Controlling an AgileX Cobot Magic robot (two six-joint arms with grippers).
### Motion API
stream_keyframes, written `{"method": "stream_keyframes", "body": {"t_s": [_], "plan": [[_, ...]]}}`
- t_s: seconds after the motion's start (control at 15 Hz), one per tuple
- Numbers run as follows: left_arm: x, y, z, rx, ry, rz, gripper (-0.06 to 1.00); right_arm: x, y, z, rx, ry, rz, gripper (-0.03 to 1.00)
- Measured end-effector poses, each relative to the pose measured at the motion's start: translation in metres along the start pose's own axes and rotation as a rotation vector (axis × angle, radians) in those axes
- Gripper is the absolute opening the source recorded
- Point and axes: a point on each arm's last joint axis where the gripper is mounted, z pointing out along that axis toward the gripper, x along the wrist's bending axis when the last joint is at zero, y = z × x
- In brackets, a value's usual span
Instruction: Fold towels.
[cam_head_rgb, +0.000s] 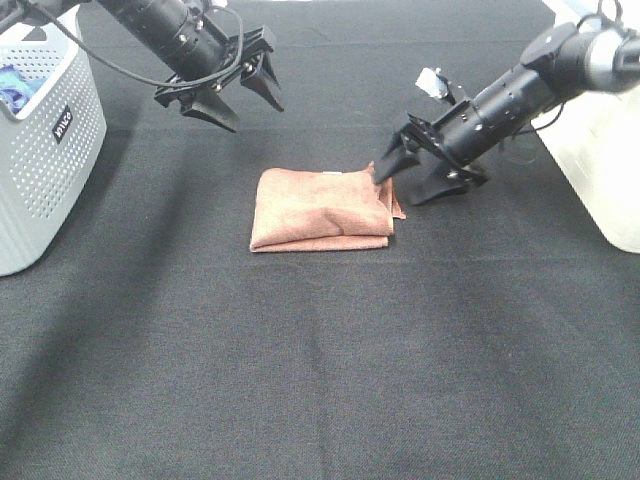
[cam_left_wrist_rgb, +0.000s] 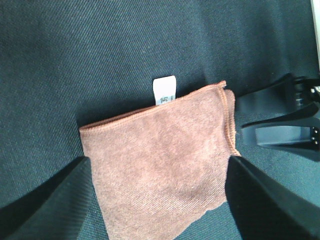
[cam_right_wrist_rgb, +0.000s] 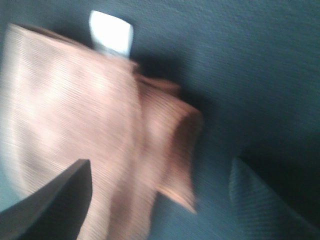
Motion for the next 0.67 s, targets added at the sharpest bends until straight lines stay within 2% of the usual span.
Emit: {"method": "stream_keyframes", "body": {"t_s": [0.13,0.27,0.47,0.67], "plan": [[-0.012,0.005,-0.019,-0.041,-0.002,0.064,0.71,0.011,0.001,-0.022,0.01,-0.069,-0.022,0.73],[-0.034,0.011,-0.061,-0.119,0.032,0.135,0.71,0.048,-0.002,-0.054,0.041,-0.149,-0.058,0.73],[-0.056,0.007,-0.109,-0.185,0.164,0.224,0.71,0.097,-0.01,-0.085,0.04,-0.318,-0.107,0.73],[-0.077,-0.023,-0.142,-0.142,0.284,0.278,0.71,0.124,-0.026,-0.123,-0.013,-0.479,-0.121,0.73]]}}
